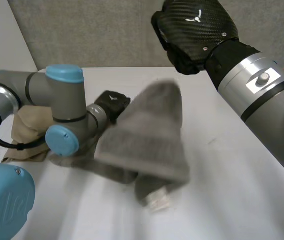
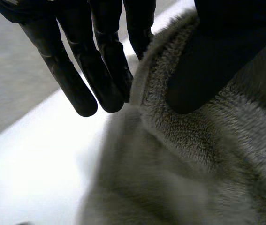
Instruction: Fold the laundry.
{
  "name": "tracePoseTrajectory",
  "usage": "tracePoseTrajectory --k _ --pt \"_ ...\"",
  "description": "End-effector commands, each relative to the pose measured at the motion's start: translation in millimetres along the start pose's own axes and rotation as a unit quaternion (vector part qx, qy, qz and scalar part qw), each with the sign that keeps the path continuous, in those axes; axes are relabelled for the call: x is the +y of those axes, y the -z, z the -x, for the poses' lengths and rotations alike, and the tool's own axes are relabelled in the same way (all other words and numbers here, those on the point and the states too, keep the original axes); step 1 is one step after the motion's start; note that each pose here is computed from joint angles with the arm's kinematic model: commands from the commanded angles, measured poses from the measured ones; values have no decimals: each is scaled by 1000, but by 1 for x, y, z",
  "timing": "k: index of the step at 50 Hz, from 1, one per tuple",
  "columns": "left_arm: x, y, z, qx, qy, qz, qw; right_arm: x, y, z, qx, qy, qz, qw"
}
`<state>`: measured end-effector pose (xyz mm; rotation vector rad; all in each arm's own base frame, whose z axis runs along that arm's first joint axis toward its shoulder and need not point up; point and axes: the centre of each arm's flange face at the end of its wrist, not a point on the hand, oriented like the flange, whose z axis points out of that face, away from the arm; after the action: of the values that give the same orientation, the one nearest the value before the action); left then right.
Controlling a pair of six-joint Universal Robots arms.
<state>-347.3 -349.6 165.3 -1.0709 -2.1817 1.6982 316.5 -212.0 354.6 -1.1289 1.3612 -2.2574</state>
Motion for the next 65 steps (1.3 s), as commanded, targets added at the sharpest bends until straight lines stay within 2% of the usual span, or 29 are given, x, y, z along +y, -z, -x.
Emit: tracePoseTrajectory --k 1,7,10,14,17,21,26,27,31,38,45,53,65 --pt "-68 18 59 -111 54 -114 986 50 -22 -22 50 3 53 997" --pt "-144 65 97 -160 79 -254 951 61 -45 -53 131 17 44 990" --pt "-157 81 99 -160 78 -272 946 63 -52 -57 141 19 40 989" --pt "-157 94 87 -135 65 -263 953 81 -53 -48 119 8 72 990" --pt "-140 92 76 -116 43 -235 964 98 -46 -36 97 -16 114 989" --pt "-116 88 66 -111 3 -192 975 114 -30 -14 66 -74 179 979" --pt "-102 85 66 -127 -45 -163 977 129 -5 25 30 -204 260 943" --pt "-102 87 66 -132 -56 -160 977 132 2 40 19 -249 280 927" --pt "-110 96 68 -146 -61 -163 974 141 12 73 6 -325 315 892" --pt "-138 129 64 -151 -64 -187 969 158 -1 115 -8 -394 321 861" --pt "-158 165 50 -138 -65 -194 969 171 -28 143 21 -449 305 840" --pt "-163 198 30 -115 -66 -181 975 175 -50 155 63 -469 278 836" --pt "-182 244 19 -122 -64 -216 966 162 -58 176 39 -473 247 845"
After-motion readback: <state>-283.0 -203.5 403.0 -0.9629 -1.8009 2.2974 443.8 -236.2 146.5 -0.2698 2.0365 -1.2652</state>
